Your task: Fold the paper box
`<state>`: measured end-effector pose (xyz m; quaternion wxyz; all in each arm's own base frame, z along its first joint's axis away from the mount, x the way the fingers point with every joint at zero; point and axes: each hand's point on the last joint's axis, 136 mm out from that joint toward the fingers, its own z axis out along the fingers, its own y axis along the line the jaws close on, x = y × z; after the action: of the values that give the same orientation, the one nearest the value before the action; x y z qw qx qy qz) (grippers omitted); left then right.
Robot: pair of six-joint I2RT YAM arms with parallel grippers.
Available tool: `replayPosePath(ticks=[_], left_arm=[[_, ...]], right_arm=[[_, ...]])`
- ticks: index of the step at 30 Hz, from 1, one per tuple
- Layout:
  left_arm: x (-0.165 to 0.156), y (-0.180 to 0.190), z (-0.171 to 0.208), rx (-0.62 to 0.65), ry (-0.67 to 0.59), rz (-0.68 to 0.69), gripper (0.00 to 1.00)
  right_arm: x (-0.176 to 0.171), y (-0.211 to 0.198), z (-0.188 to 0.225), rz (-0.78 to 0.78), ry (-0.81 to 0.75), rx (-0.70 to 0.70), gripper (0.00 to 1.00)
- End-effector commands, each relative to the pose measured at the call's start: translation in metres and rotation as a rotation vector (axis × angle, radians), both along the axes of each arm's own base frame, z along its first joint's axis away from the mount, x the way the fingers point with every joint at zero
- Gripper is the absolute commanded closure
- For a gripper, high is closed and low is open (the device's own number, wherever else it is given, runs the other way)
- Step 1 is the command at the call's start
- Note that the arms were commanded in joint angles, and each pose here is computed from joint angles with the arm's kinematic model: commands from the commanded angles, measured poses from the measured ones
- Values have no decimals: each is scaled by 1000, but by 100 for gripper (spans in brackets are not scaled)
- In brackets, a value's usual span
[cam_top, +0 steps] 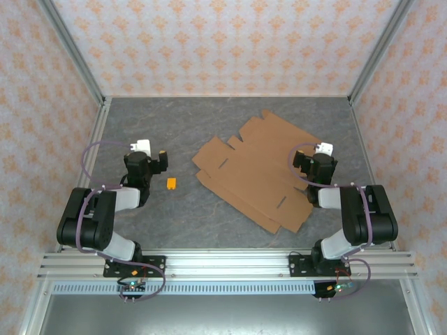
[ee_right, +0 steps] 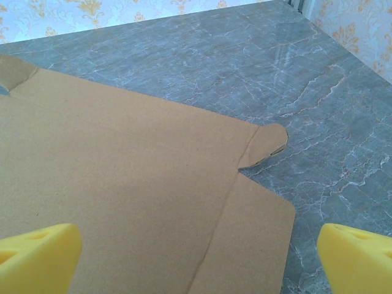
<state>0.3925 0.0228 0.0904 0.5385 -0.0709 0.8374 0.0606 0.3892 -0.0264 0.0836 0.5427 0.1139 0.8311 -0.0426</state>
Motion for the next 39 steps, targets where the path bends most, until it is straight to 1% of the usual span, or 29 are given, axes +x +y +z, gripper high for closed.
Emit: replayPosePath(ticks=[1, 3, 5, 6, 7, 8, 9, 10, 11, 12, 13, 14, 15, 17, 18, 20, 22, 25, 26, 27, 29, 31, 34, 37, 39], left_arm=[[1, 1, 3, 20, -18, 6, 0], [2, 3, 6, 22, -22, 13, 0], [3, 7, 16, 25, -1, 41, 0], [2, 12, 25, 34, 32, 69, 0], [-1, 20, 35, 33, 56, 127, 0], [-3, 28, 46, 20, 60, 187, 0], [-10, 34, 55, -16, 78, 246, 0], [-15, 33, 65, -80, 82, 281, 1], [-16, 26, 71, -157, 81, 271, 1], [-13, 6, 76, -261, 76, 192, 2], [-10, -18, 80, -358, 64, 101, 4], [-9, -37, 82, -414, 61, 37, 4], [-9, -56, 84, -440, 71, -16, 4], [-11, -90, 82, -432, 144, -100, 4], [-12, -105, 77, -431, 207, -137, 4], [-19, -125, 63, -446, 348, -171, 7], [-36, -145, 49, -450, 437, -212, 13], [-64, -162, 34, -418, 473, -220, 13], [-71, -165, 28, -426, 492, -223, 13], [-77, -169, 22, -442, 515, -224, 14], [-83, -183, 16, -483, 542, -244, 17], [-91, -203, 13, -491, 559, -272, 18], [-106, -226, 4, -543, 577, -269, 20], [-118, -234, -3, -580, 572, -252, 23], [-123, -238, -5, -599, 564, -240, 24]], right_arm=[[4, 1, 4, -1, -13, 9, 1], [4, -2, 9, -16, -24, 4, 1], [2, -7, 23, -57, -23, -8, 1], [-3, -12, 33, -92, -11, -9, 1], [-8, -18, 45, -139, -8, 4, 1], [-15, -25, 56, -196, -22, 25, 1], [-25, -32, 69, -265, -62, 85, 1], [-33, -31, 80, -280, -86, 145, 1], [-37, -26, 86, -271, -103, 209, 0], [-39, -10, 91, -222, -113, 304, 3], [-39, 8, 93, -155, -105, 353, 6], [-39, 25, 93, -102, -72, 360, 7], [-40, 40, 91, -69, -4, 344, 7], [-43, 65, 81, -2, 136, 306, 6], [-48, 69, 75, -4, 200, 301, 7], [-56, 68, 71, -10, 245, 304, 7], [-62, 71, 74, 41, 269, 279, 7], [-62, 94, 66, 147, 366, 290, 10], [-60, 103, 63, 180, 387, 304, 10], [-57, 111, 52, 204, 431, 314, 12], [-50, 120, 43, 219, 449, 335, 14], [-42, 123, 36, 218, 437, 354, 14], [-36, 126, 25, 218, 473, 350, 14], [-27, 128, 13, 214, 510, 336, 14], [-23, 133, 4, 223, 532, 351, 15]])
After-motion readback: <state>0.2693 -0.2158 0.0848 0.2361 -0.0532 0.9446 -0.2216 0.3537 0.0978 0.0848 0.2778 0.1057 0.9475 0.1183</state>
